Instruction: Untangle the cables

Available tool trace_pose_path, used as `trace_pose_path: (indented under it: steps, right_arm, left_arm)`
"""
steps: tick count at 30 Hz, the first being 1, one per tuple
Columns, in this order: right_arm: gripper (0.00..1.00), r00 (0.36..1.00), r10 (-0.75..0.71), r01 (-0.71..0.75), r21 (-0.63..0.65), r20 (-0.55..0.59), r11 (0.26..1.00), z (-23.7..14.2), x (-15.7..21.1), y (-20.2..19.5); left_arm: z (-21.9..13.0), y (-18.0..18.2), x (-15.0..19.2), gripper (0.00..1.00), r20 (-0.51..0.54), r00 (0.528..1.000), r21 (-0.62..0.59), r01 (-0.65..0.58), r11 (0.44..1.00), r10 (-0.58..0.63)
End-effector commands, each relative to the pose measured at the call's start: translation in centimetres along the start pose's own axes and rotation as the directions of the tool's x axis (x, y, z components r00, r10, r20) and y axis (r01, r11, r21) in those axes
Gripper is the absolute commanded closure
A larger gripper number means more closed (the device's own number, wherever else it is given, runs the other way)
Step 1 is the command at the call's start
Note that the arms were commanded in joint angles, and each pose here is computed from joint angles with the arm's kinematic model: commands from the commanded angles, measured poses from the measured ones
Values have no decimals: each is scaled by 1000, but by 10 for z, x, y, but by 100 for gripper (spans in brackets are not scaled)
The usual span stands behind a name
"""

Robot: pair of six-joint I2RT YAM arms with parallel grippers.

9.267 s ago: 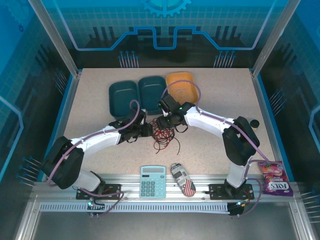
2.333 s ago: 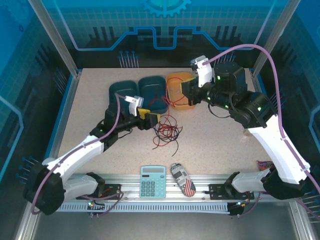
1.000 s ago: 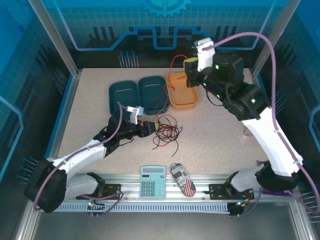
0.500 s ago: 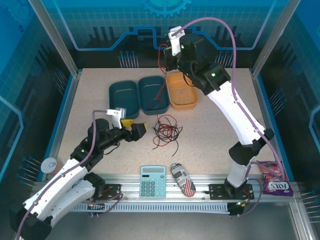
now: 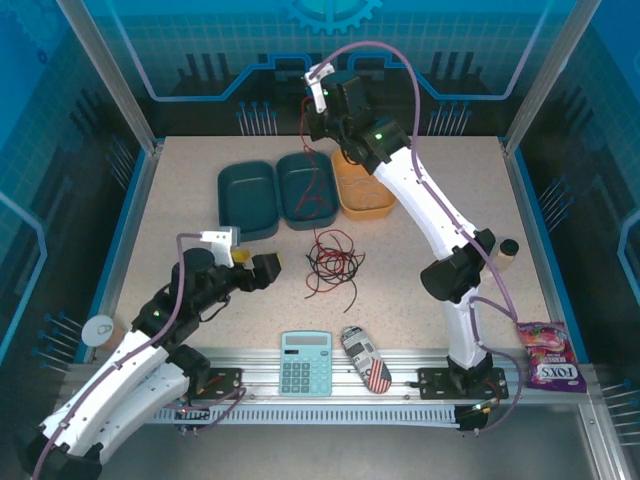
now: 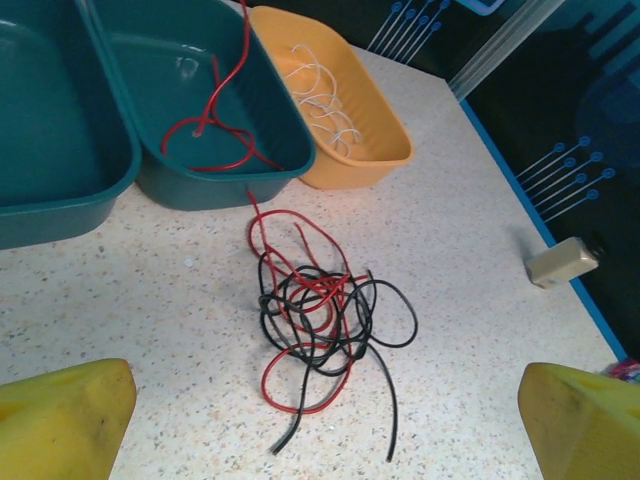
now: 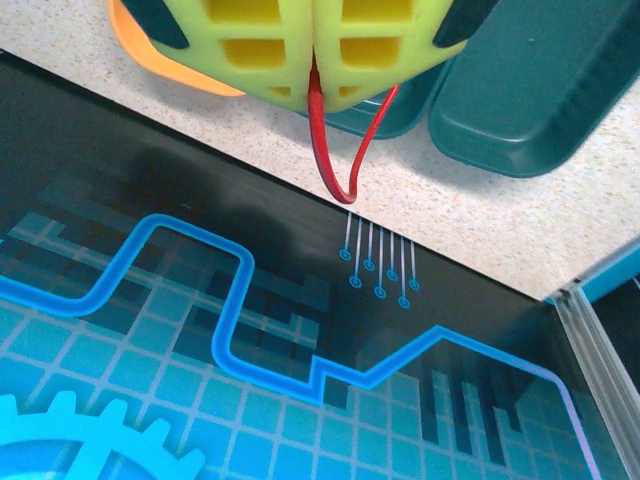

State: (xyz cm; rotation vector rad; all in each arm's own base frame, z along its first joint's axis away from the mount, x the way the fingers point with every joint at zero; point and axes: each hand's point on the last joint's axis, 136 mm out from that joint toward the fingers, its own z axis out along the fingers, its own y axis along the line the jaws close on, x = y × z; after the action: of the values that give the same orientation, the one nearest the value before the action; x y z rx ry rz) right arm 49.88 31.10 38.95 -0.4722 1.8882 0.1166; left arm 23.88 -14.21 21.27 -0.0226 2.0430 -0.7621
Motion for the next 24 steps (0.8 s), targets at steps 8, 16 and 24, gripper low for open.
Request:
trace_pose_path:
  steps: [8,16,24]
  right_arm:
    - [100,995,-89,92,88,-37,992,40,21,-15]
    - [100,989,-107,113,55,-104,992,74,57,0]
    - [100,973,-158,154,-40,-166,987,99,94,34]
  left_arm:
    - [3,18,9,1,1,999,-67,46,997,-47]
    - [3,20,13,1,-17,998,-77,53,996,-54]
    - [6,19,18,1,-19,997,-54,71,996,-72]
